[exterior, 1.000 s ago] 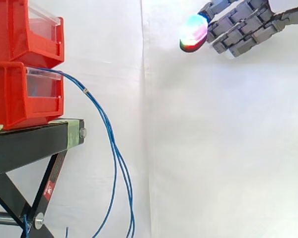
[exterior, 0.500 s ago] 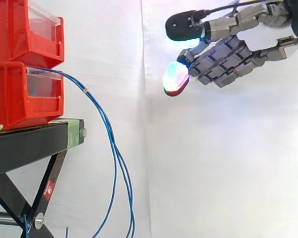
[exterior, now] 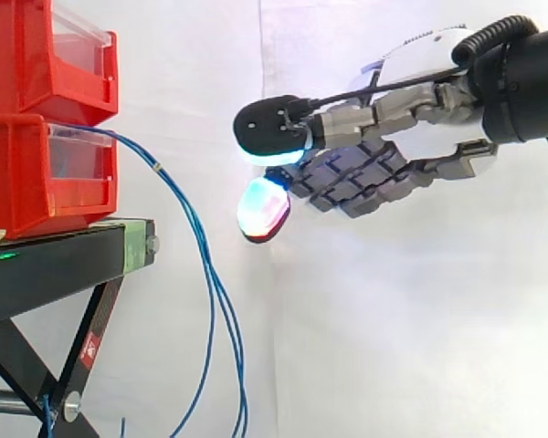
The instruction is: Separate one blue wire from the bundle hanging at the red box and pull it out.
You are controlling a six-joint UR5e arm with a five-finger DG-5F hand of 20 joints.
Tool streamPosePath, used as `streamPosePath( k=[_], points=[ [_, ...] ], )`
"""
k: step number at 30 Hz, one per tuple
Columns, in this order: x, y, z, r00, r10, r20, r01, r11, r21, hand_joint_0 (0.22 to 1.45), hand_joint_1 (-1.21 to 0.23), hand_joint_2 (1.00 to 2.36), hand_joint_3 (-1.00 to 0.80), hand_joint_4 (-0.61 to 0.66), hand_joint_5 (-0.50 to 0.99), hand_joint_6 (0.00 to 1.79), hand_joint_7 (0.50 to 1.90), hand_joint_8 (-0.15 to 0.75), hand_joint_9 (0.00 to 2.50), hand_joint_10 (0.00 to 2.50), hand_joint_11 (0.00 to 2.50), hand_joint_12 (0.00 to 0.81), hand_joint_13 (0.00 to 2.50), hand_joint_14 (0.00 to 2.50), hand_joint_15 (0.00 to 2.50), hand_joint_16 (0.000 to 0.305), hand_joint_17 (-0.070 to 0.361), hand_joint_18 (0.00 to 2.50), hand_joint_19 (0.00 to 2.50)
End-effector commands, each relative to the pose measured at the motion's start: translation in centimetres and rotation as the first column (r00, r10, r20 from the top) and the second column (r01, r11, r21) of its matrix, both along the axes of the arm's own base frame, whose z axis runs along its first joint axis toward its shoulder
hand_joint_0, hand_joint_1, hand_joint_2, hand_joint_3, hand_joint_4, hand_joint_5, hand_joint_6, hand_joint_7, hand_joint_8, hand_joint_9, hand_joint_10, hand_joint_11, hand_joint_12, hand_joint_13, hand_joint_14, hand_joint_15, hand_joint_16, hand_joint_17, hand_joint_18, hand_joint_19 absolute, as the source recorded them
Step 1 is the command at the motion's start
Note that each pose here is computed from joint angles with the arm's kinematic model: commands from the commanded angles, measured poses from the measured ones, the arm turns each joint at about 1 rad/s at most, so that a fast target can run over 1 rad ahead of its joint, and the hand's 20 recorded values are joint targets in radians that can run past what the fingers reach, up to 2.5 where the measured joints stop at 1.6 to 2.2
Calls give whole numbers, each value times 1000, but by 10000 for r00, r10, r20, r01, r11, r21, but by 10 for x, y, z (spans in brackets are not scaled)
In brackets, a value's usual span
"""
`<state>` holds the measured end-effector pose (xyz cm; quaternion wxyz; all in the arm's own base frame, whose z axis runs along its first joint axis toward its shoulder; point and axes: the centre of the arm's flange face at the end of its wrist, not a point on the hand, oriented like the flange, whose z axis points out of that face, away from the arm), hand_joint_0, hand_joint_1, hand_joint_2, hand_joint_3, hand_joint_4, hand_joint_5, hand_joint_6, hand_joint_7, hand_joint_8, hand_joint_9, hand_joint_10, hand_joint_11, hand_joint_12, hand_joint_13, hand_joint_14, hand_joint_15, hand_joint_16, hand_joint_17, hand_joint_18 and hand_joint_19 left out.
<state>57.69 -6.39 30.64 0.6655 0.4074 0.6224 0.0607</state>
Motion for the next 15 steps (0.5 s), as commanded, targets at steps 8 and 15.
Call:
streamPosePath(
  k=[8,15],
  points=[
    [16,24,-18,9993,-85,373,97,9994,-322,493,-461,1000,-500,232,-227,502,843,251,1,0,0,362,0,2,132,70,158,0,0],
    [37,43,-41,9913,-181,1301,191,9998,-70,494,-463,1000,-500,228,-227,503,830,254,11,0,0,363,0,2,130,69,156,0,0]
  ],
)
